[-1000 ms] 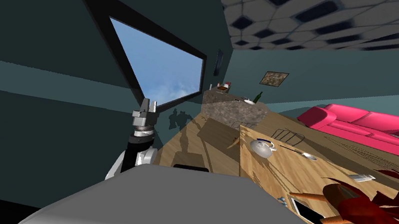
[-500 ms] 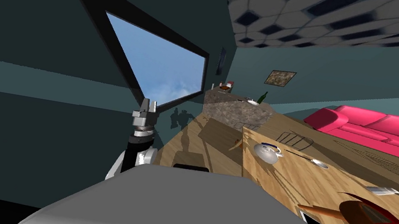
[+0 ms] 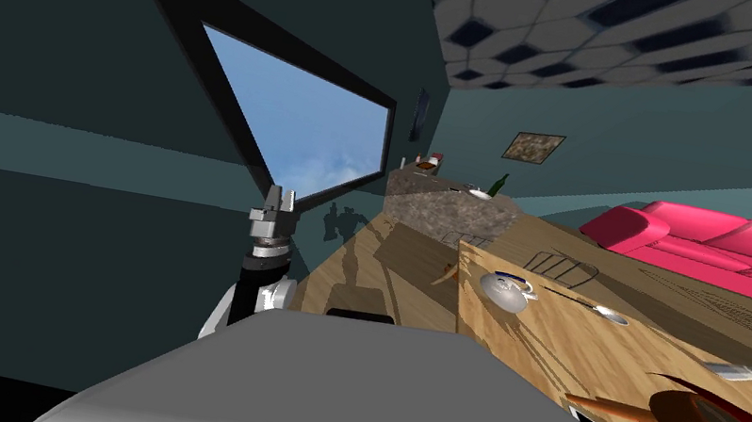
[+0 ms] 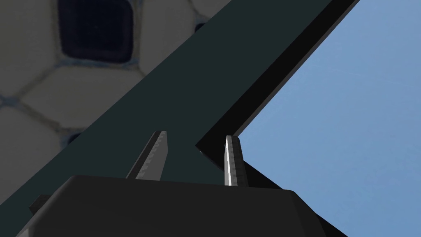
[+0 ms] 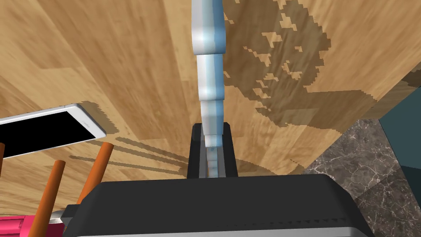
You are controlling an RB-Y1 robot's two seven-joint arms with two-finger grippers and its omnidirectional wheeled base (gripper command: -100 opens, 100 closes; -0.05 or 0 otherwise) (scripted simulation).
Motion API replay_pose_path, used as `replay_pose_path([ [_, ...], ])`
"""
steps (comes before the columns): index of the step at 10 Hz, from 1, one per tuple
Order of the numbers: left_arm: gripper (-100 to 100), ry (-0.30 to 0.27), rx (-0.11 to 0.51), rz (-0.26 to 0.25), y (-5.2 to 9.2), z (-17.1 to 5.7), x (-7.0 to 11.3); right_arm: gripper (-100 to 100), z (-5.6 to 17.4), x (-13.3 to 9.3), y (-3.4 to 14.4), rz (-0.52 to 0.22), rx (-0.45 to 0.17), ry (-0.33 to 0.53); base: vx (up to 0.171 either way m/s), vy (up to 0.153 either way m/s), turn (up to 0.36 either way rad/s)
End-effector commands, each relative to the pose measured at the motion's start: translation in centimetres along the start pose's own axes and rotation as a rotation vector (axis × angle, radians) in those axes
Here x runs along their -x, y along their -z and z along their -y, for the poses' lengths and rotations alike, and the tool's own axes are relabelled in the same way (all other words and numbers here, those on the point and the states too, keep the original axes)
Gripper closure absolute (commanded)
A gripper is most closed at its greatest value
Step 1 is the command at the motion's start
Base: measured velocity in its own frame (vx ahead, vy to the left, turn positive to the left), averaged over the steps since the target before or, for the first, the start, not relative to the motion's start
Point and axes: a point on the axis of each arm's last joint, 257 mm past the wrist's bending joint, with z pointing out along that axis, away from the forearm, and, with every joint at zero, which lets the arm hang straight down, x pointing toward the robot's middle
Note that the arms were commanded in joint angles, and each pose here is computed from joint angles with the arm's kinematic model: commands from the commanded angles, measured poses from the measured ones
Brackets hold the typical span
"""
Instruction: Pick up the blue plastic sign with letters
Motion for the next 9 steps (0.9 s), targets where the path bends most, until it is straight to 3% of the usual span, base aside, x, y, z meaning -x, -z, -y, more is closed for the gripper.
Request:
replay_pose_path([
  [1, 0, 0.000, 0.000, 0.000, 0.0, 0.0, 0.0, 100, 0.0, 0.0, 0.0, 0.000, 0.000, 0.000, 0.000, 0.000, 0.000],
  [3, 0, 0.000, 0.000, 0.000, 0.0, 0.0, 0.0, 100, 0.0, 0.0, 0.0, 0.000, 0.000, 0.001, 0.000, 0.000, 0.000],
  [4, 0, 0.000, 0.000, 0.000, 0.0, 0.0, 0.0, 0, 0.0, 0.0, 0.0, 0.000, 0.000, 0.001, 0.000, 0.000, 0.000],
  [5, 0, 0.000, 0.000, 0.000, 0.0, 0.0, 0.0, 100, -0.1, 0.5, 0.6, 0.000, 0.005, 0.007, -0.002, 0.018, -0.094],
  [8, 0, 0.000, 0.000, 0.000, 0.0, 0.0, 0.0, 100, -0.1, 1.0, 0.9, -0.001, 0.007, 0.014, -0.008, 0.026, -0.043],
  [9, 0, 0.000, 0.000, 0.000, 0.0, 0.0, 0.0, 0, -0.1, 1.0, 0.9, -0.001, 0.008, 0.013, 0.000, 0.000, 0.000],
])
